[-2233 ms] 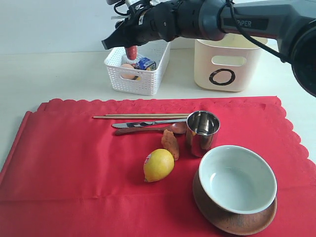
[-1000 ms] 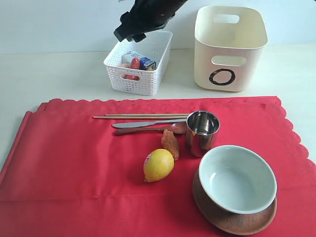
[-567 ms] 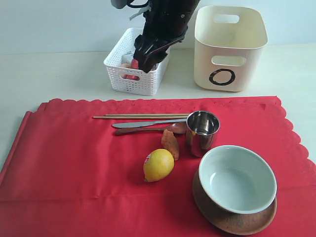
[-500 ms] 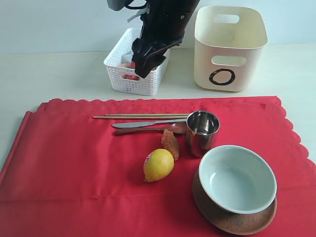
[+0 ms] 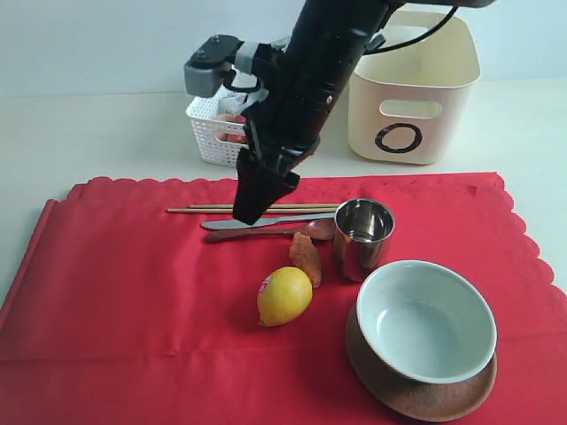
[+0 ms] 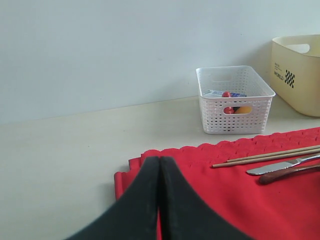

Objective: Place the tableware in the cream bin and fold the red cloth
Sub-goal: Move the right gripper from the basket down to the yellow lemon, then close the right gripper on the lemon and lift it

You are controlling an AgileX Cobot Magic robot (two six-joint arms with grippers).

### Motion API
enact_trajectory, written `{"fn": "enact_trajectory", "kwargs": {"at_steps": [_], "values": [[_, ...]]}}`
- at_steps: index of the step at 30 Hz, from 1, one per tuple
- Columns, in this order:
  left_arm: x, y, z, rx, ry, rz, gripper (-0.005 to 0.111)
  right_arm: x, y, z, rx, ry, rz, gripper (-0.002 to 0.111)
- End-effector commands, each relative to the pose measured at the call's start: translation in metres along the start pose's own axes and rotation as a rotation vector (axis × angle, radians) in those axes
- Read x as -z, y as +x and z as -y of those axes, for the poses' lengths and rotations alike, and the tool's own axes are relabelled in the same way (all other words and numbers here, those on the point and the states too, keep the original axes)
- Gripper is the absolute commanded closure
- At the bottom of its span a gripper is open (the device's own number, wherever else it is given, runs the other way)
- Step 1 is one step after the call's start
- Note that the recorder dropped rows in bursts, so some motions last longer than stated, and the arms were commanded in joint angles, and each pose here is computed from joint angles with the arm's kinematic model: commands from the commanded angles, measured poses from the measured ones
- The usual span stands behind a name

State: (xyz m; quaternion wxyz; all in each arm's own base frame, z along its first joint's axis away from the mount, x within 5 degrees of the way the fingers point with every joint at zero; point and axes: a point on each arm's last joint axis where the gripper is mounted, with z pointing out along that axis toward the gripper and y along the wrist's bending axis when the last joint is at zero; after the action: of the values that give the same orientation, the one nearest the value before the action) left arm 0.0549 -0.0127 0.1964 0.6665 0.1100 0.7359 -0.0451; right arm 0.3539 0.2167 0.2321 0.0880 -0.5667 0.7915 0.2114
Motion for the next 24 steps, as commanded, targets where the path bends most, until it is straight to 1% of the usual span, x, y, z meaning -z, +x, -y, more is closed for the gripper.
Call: {"fn": "enact_trajectory", "kwargs": {"at_steps": [1,9,10,14,18,24], "values": [[0.000,0.001,0.000,0.003,0.005,0.005,0.105,-0.009,0.009,-0.004,0.059,-0.038,-0.018,0.047],[0.000,0.001,0.000,0.003,0.005,0.005,0.105,-0.034,0.035,-0.011,0.189,-0.126,-0.089,0.047],[0.000,0.001,0.000,0.003,0.005,0.005,0.105,-0.038,0.037,-0.010,0.189,-0.119,-0.088,0.047],[0.000,0.001,0.000,0.003,0.005,0.005,0.105,-0.047,0.043,-0.008,0.278,-0.093,-0.082,0.047],[0.000,0.001,0.000,0.003,0.005,0.005,0.105,-0.056,0.047,-0.005,0.317,-0.083,-0.080,0.047],[0.000,0.001,0.000,0.003,0.005,0.005,0.105,-0.074,0.052,0.004,0.304,-0.082,-0.093,0.047]]}}
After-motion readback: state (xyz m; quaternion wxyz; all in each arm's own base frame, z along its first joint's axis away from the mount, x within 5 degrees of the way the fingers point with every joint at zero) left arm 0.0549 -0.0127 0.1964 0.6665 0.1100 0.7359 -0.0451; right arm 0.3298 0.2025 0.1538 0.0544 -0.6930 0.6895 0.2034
